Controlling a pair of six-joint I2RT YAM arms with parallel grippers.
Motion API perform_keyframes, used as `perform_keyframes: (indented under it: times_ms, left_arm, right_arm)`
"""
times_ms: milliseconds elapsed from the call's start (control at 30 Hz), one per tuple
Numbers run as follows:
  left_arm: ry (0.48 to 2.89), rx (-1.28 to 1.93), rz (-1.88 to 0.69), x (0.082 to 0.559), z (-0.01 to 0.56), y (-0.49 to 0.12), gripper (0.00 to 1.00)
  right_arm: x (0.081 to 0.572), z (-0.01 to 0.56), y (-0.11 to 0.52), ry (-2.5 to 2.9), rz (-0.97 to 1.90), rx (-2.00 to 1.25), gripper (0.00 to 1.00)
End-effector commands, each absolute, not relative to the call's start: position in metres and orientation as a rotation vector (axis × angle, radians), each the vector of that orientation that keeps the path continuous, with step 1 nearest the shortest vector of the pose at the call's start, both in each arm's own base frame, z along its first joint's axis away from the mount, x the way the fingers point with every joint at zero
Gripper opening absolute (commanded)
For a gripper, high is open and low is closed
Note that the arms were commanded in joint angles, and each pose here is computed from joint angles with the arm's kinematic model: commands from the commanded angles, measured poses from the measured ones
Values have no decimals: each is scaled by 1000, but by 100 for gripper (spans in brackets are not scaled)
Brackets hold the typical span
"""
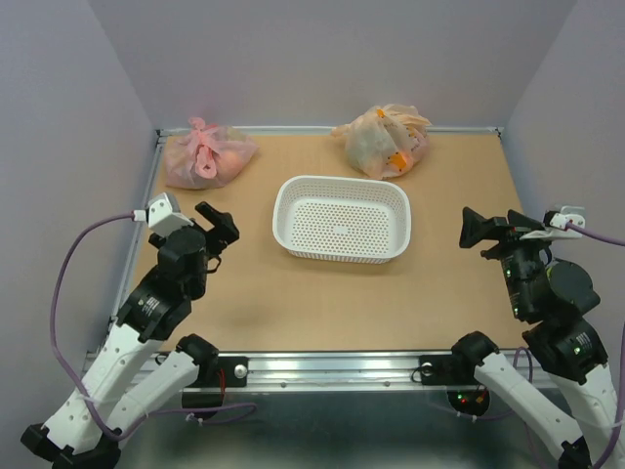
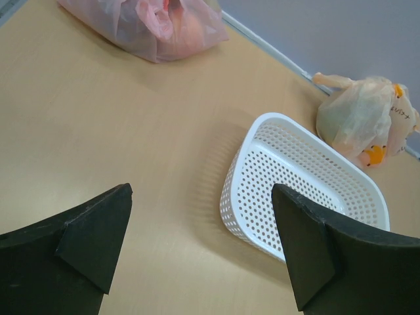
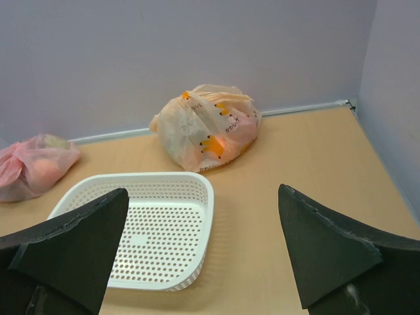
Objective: Untie the knot of the plastic bag and take out the fruit
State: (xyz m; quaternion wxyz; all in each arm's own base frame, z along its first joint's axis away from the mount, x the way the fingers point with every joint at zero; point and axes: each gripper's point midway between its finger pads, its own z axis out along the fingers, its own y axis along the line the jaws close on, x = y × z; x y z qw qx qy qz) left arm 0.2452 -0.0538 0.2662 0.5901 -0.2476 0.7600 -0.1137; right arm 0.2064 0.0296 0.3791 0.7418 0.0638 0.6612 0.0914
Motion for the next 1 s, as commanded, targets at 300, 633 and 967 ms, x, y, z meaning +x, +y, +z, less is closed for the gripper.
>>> perform_keyframes:
  times_ms: [300, 633, 967]
  left_arm:
    - [1882, -473, -258, 301, 278, -84, 99]
    - [2006, -608, -207, 399, 258, -36, 99]
    - [2007, -785, 17, 525, 213, 60, 99]
  right_arm:
    - [222, 386, 55, 1468, 274, 89, 100]
    - [245, 363, 84, 1577, 299, -4, 100]
    - [261, 343, 98, 1654, 299, -32, 100]
